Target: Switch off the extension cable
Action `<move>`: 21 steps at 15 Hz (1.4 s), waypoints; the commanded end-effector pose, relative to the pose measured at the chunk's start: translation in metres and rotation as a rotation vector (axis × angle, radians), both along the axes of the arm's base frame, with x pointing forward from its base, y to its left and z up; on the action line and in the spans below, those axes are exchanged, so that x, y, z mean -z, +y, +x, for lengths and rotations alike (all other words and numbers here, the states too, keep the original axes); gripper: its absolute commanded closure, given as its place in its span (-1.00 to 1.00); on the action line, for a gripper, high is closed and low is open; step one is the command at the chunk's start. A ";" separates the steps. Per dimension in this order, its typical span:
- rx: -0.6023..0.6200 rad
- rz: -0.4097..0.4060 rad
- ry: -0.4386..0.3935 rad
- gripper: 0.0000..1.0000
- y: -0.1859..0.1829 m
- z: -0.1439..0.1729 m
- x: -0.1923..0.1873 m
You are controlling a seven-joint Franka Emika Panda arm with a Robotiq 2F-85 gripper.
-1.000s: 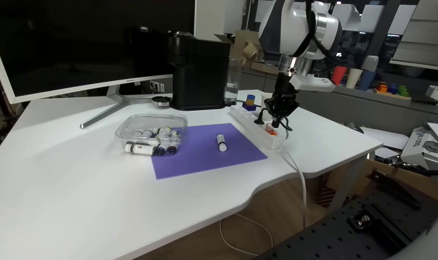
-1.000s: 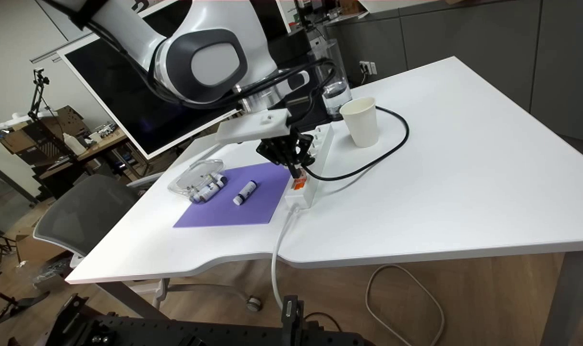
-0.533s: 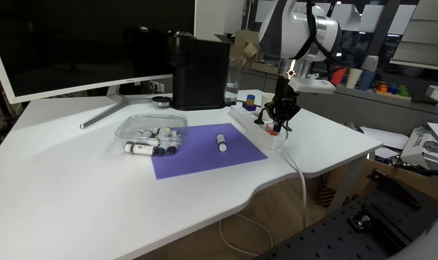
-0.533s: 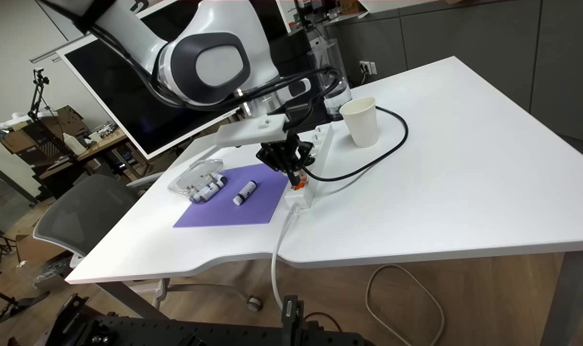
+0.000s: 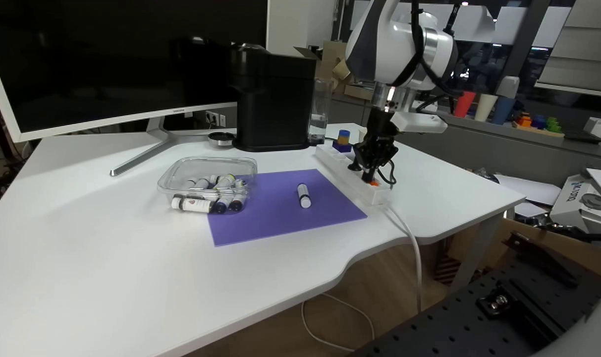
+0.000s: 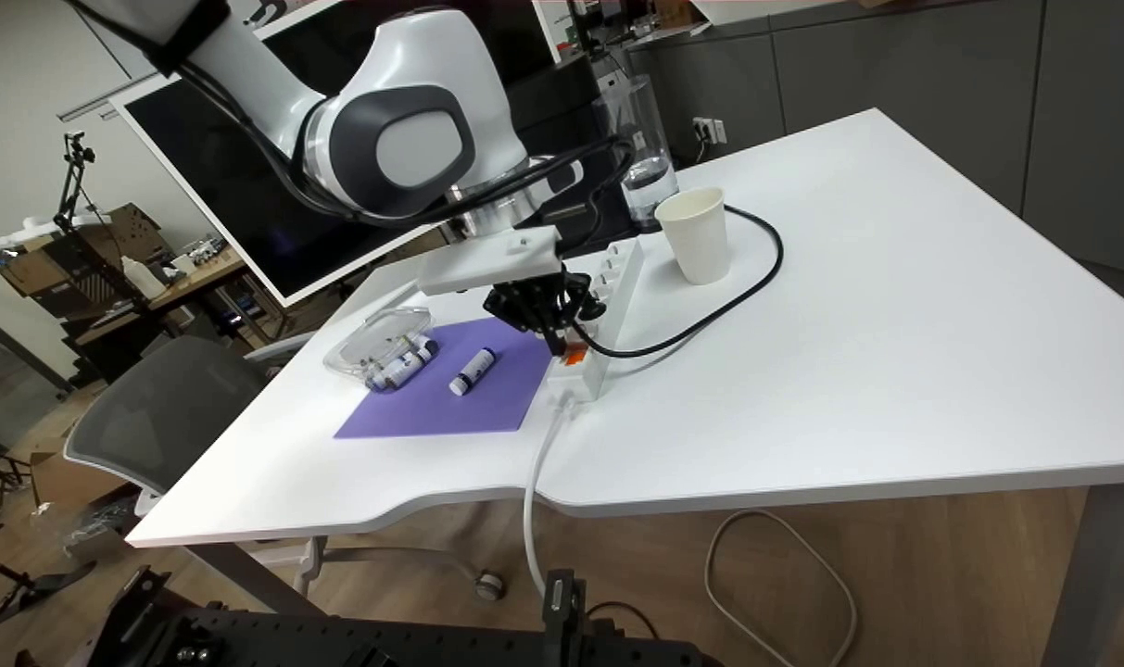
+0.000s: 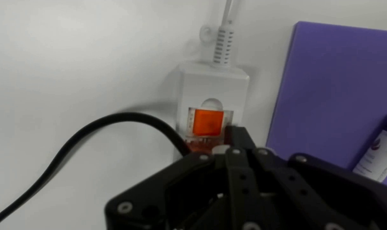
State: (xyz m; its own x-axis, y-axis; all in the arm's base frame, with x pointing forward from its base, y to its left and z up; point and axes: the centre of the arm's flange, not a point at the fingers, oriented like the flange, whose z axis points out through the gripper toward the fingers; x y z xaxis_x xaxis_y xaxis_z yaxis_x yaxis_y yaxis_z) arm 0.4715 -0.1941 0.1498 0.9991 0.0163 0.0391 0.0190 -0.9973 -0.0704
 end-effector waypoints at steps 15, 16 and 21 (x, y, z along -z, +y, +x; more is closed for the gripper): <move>-0.150 -0.060 -0.036 1.00 -0.007 0.001 0.003; -0.158 -0.069 -0.040 1.00 -0.007 0.001 0.003; -0.155 -0.087 -0.051 1.00 -0.014 -0.004 0.007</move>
State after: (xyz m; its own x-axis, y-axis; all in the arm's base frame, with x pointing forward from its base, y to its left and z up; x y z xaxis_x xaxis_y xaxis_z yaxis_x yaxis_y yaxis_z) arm 0.4697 -0.1979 0.1469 0.9833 0.1698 0.0662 0.1703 -0.9854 -0.0020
